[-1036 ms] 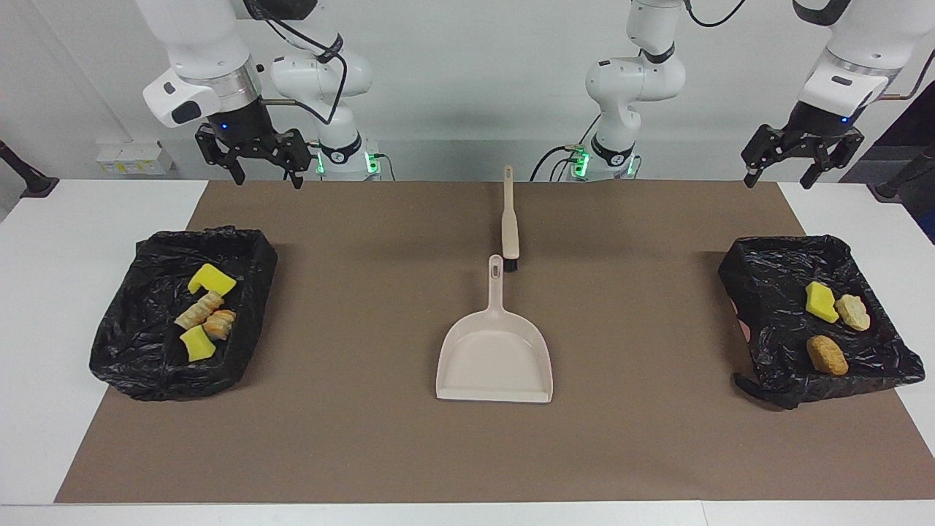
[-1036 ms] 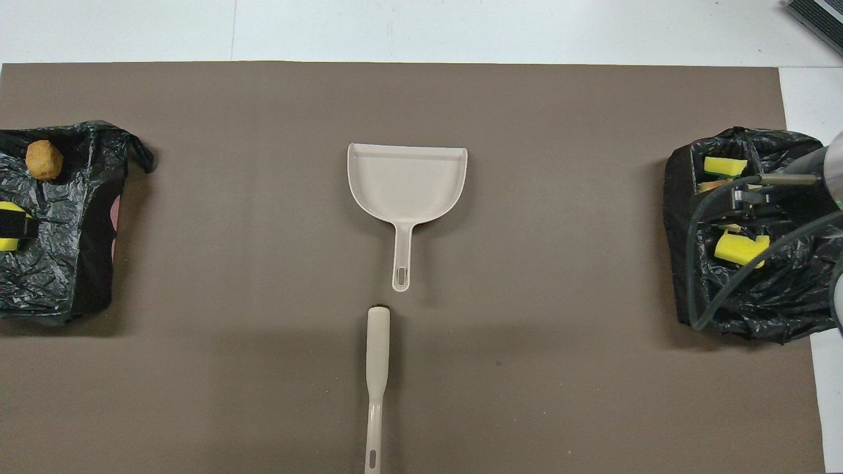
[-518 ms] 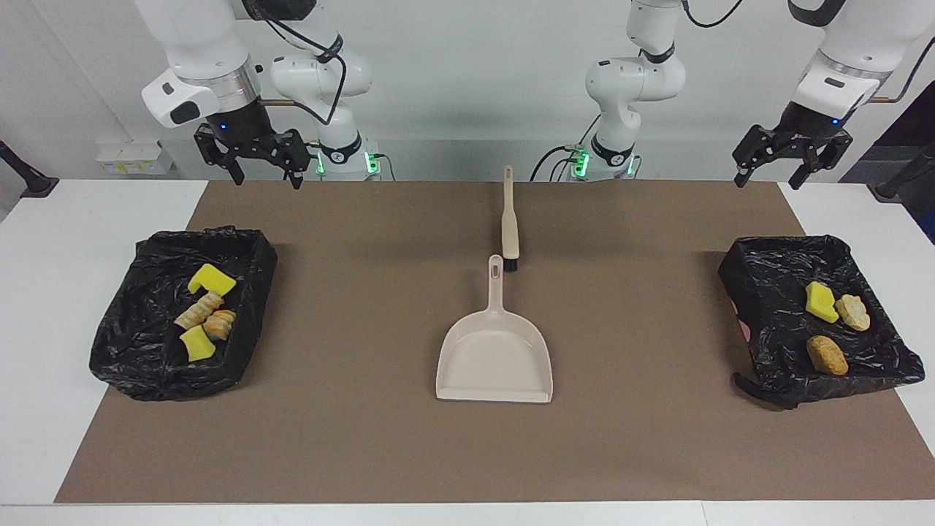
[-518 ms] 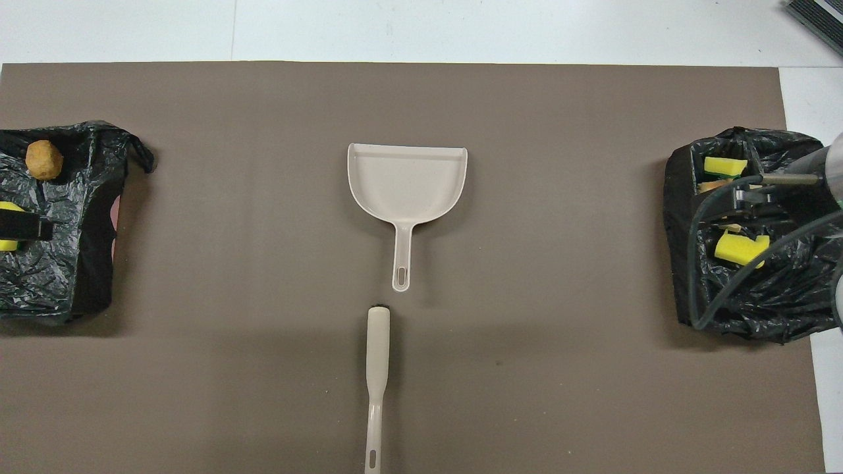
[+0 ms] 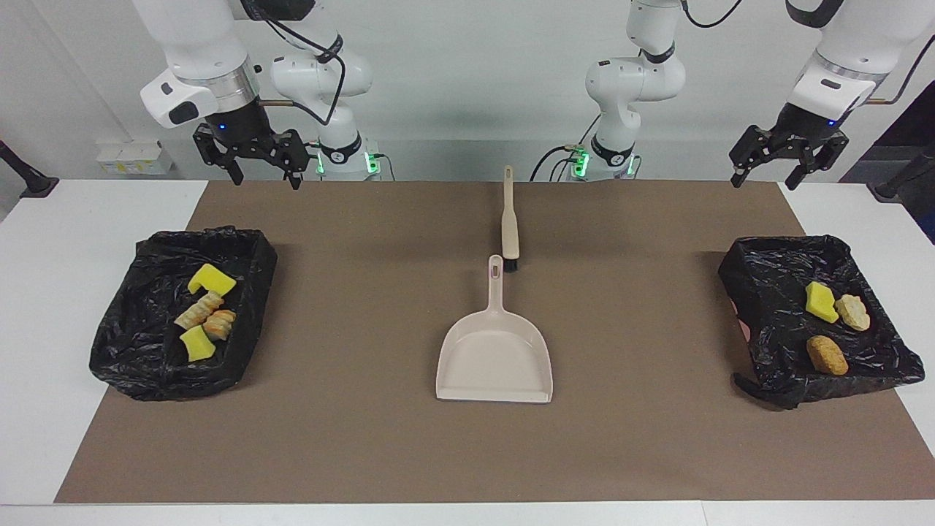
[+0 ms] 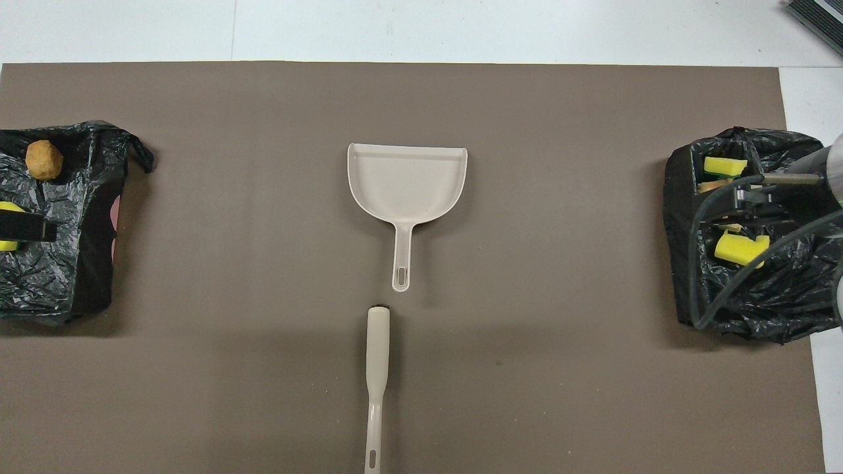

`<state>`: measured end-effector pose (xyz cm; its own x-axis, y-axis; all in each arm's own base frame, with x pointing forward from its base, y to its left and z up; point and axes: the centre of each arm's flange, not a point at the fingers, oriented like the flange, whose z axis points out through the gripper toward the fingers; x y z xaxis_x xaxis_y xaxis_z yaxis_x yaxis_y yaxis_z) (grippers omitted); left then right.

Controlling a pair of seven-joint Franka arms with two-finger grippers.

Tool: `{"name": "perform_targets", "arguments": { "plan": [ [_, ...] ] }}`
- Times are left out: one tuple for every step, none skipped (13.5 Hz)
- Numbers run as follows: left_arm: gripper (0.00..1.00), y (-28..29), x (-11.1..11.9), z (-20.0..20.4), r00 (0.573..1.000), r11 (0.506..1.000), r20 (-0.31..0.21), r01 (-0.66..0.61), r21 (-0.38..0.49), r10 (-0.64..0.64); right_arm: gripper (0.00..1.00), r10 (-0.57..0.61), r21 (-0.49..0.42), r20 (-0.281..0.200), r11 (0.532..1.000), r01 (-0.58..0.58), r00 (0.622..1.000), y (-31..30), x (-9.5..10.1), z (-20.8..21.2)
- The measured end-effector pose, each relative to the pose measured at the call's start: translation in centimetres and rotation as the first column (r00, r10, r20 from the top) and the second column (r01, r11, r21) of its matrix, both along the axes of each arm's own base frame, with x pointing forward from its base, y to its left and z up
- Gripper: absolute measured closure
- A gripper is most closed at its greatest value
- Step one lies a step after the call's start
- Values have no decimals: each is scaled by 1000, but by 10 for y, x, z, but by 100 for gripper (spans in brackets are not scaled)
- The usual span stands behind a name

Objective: Sweep and dump trash in bin

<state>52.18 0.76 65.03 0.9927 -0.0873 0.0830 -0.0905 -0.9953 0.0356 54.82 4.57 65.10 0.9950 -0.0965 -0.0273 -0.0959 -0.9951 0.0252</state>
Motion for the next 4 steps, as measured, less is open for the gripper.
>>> {"name": "perform_targets", "arguments": {
  "plan": [
    [0,0,0,0,1000,1000,0,-1,0,1,0,0,0,0,1000,0,1000,0,0,0],
    [0,0,0,0,1000,1000,0,-2,0,2,0,0,0,0,1000,0,1000,0,0,0],
    [0,0,0,0,1000,1000,0,-3,0,3,0,0,0,0,1000,0,1000,0,0,0],
    [0,0,0,0,1000,1000,0,-3,0,3,0,0,0,0,1000,0,1000,0,0,0]
  ]
}}
